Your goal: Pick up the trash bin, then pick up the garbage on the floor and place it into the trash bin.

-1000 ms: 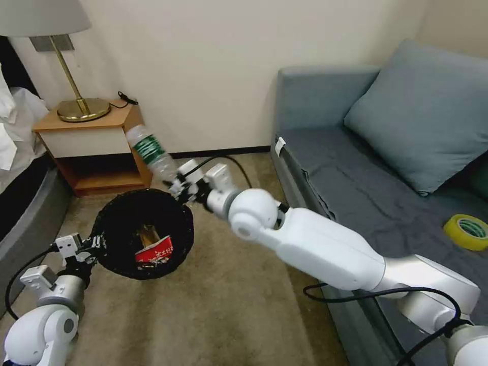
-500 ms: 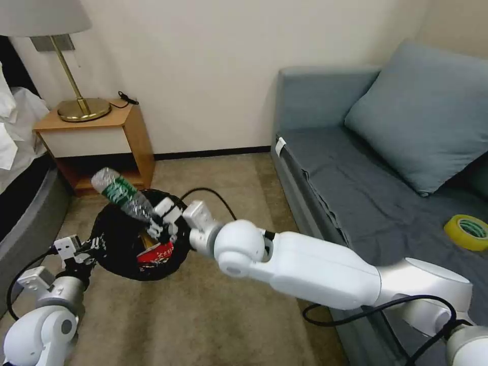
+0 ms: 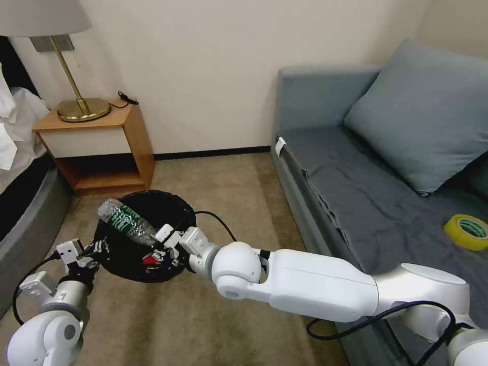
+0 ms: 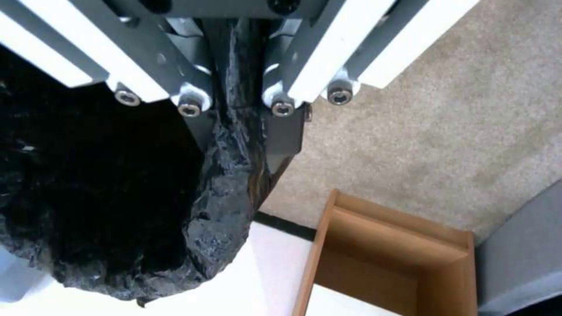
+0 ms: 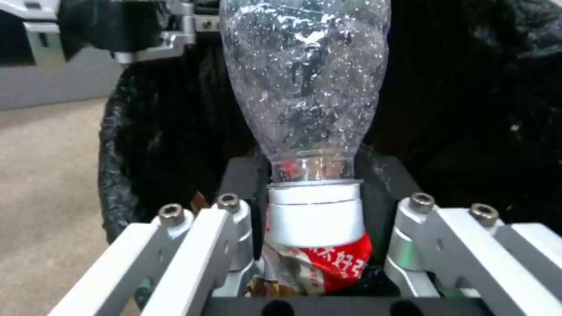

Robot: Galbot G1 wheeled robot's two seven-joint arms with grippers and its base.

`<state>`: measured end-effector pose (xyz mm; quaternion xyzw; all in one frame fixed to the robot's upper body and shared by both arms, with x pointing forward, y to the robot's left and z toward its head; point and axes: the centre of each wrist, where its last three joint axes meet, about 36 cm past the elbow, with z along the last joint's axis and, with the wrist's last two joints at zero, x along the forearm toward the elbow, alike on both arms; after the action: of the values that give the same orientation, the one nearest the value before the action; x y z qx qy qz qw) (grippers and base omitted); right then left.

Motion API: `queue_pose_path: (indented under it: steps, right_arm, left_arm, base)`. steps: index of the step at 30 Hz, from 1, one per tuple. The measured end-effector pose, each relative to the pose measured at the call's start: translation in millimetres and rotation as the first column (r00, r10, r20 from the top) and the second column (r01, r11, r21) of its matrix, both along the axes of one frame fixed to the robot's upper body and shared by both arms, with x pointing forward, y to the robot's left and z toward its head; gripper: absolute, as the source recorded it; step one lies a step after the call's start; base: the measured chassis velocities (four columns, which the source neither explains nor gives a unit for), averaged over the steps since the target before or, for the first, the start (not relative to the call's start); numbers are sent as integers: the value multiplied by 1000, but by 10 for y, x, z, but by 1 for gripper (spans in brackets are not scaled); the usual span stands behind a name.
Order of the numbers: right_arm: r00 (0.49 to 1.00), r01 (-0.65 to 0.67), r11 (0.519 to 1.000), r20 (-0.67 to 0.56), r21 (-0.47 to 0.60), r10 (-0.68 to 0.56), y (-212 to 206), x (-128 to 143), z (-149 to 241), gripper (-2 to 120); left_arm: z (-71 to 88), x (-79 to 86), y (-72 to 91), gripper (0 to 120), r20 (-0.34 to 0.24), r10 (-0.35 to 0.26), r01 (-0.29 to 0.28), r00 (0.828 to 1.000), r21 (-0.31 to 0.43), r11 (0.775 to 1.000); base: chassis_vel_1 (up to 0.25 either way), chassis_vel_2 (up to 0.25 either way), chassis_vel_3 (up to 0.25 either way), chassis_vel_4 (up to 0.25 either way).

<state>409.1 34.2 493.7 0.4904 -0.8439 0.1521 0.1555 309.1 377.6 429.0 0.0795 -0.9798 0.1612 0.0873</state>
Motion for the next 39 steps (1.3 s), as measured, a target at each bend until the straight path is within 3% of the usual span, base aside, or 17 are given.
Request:
queue_pose_path:
  steps: [7,10,12,14,17,24,27,33,36,39]
  right_arm:
    - [1000,11,1000,9,-22,-11,-18,-1,-1,64]
    - [1000,10,1000,12,-19,-10,-16,-6,12,71]
    - [1000,9,1000,24,-13,-8,-14,-13,25,83]
    - [999,10,1000,38,-7,-10,-15,-13,33,86]
    - [990,12,999,143,39,-18,-20,-3,70,98]
    - [937,96,991,327,92,-121,-34,4,163,100]
    - [866,231,963,423,136,-267,-9,15,99,100]
    - [817,341,920,424,192,-391,-90,10,88,100]
    - [796,391,895,408,215,-446,-242,39,113,100]
    - [784,419,881,403,220,-473,-367,67,119,100]
  left_arm:
    - [32,-40,-25,5,-6,7,-7,1000,-11,1000]
    - [30,-47,-20,5,-12,15,-15,1000,-12,1000]
    - [22,-56,-7,5,-24,27,-27,999,-21,999]
    - [18,-59,-4,5,-30,31,-32,999,-29,999]
    - [2,-61,11,5,-70,56,-60,996,-65,996]
    - [-73,-51,80,5,-135,95,-107,986,-84,991]
    - [-187,-20,158,5,-161,104,-120,982,-94,988]
    - [-403,34,262,5,-210,87,-117,974,-131,985]
    - [-556,103,279,5,-285,76,-131,956,-178,975]
    - [-644,126,272,5,-325,82,-150,942,-191,970]
  base:
    - [0,0,0,0]
    - [0,0,0,0]
    - [0,0,0,0]
    - [0,0,0,0]
    - [0,0,0,0]
    - [0,0,0,0]
    - [0,0,0,0]
    - [0,0,0,0]
    - [0,0,0,0]
    - [0,0,0,0]
